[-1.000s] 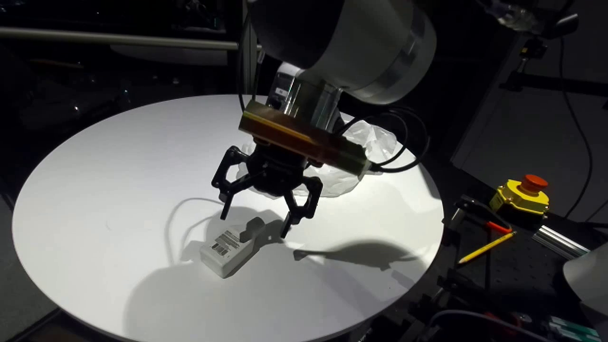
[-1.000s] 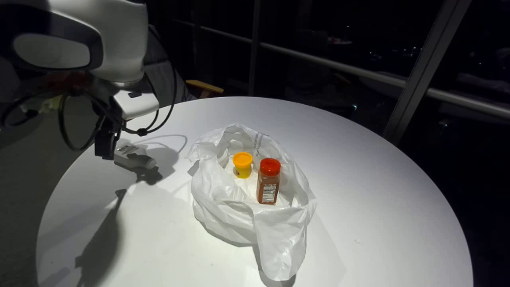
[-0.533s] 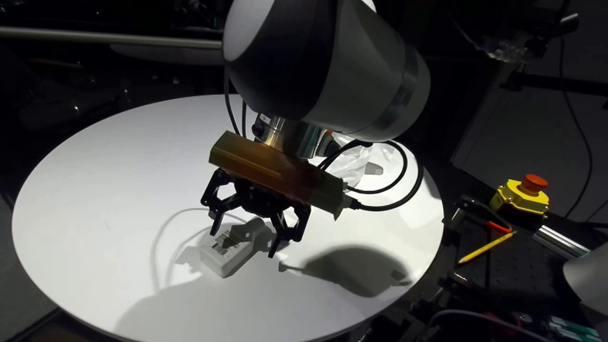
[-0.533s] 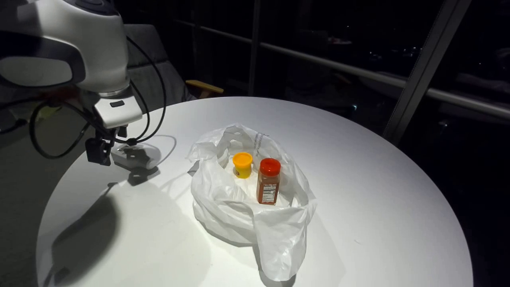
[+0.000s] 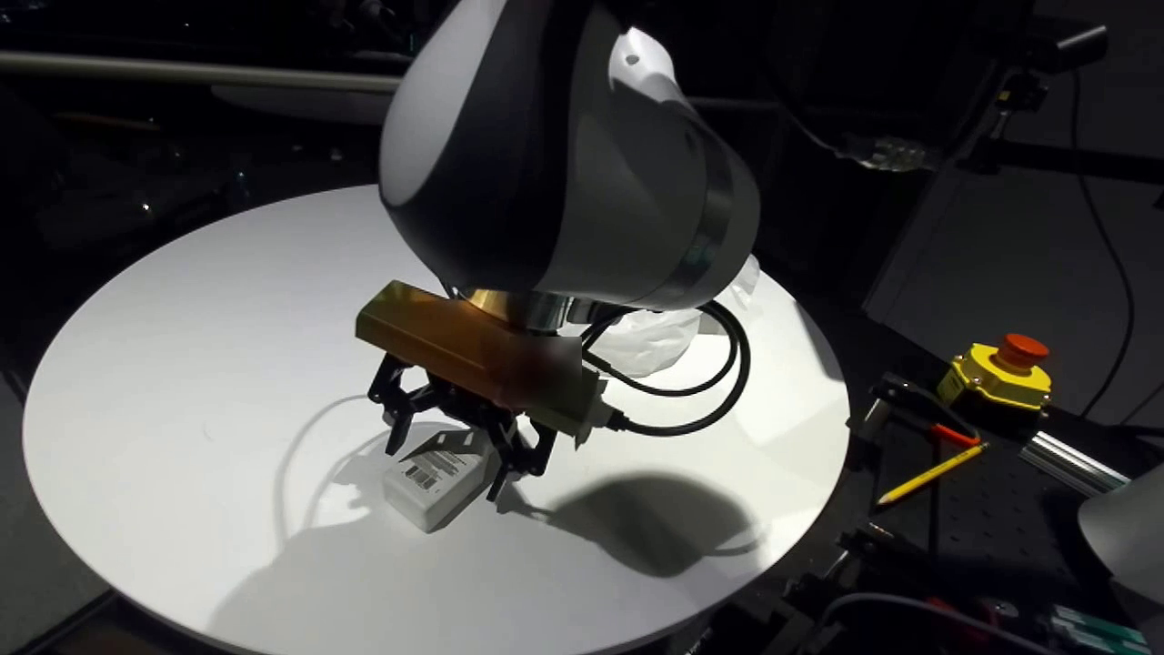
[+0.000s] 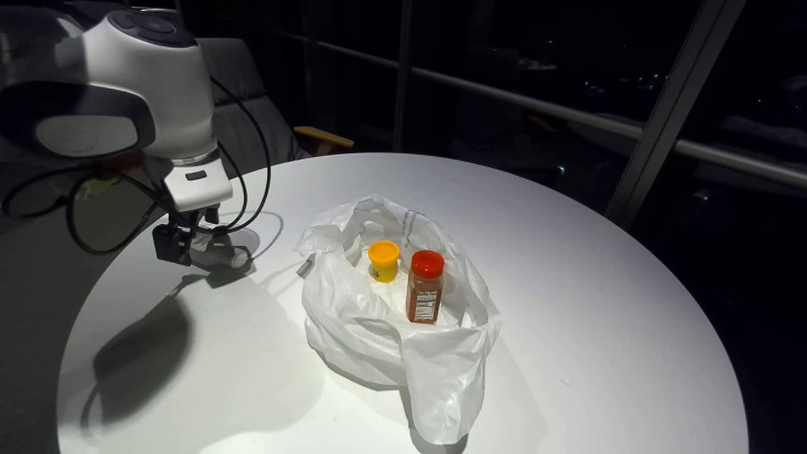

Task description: Put the containers in the plastic bag, pull the plastic bag upwards

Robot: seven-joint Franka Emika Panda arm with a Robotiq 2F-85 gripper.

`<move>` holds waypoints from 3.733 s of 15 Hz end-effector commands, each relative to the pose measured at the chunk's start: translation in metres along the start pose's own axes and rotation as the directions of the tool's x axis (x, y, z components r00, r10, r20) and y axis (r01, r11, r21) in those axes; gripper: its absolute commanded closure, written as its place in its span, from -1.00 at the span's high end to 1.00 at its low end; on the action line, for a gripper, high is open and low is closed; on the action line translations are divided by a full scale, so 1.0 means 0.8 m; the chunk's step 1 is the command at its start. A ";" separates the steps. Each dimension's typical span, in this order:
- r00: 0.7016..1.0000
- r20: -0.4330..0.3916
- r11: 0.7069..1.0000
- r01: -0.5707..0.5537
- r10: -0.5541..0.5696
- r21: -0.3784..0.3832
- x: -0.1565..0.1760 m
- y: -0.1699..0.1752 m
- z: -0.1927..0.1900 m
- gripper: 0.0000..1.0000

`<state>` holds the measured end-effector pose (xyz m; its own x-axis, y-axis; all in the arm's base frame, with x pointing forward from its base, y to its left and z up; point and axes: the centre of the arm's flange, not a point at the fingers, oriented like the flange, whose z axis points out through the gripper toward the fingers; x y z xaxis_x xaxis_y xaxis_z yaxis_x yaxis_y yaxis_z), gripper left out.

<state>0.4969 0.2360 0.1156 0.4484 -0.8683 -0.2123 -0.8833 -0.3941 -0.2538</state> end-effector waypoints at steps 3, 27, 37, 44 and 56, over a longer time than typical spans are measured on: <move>0.999 -0.035 0.999 -0.039 0.039 0.004 -0.004 -0.028 0.008 1.00; 0.714 -0.437 0.835 0.503 -0.547 -0.222 0.222 -0.015 -0.242 -0.35; 0.674 -0.404 0.786 0.525 -0.619 -0.327 0.268 0.007 -0.202 -0.35; 0.619 -0.433 0.755 0.562 -0.655 -0.338 0.274 0.008 -0.150 -0.35; 0.530 -0.361 0.641 0.657 -0.767 -0.397 0.277 0.017 -0.172 0.80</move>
<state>0.5674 -0.0009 0.1776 0.8633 -0.3002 0.4057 -0.3589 -0.9303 0.0753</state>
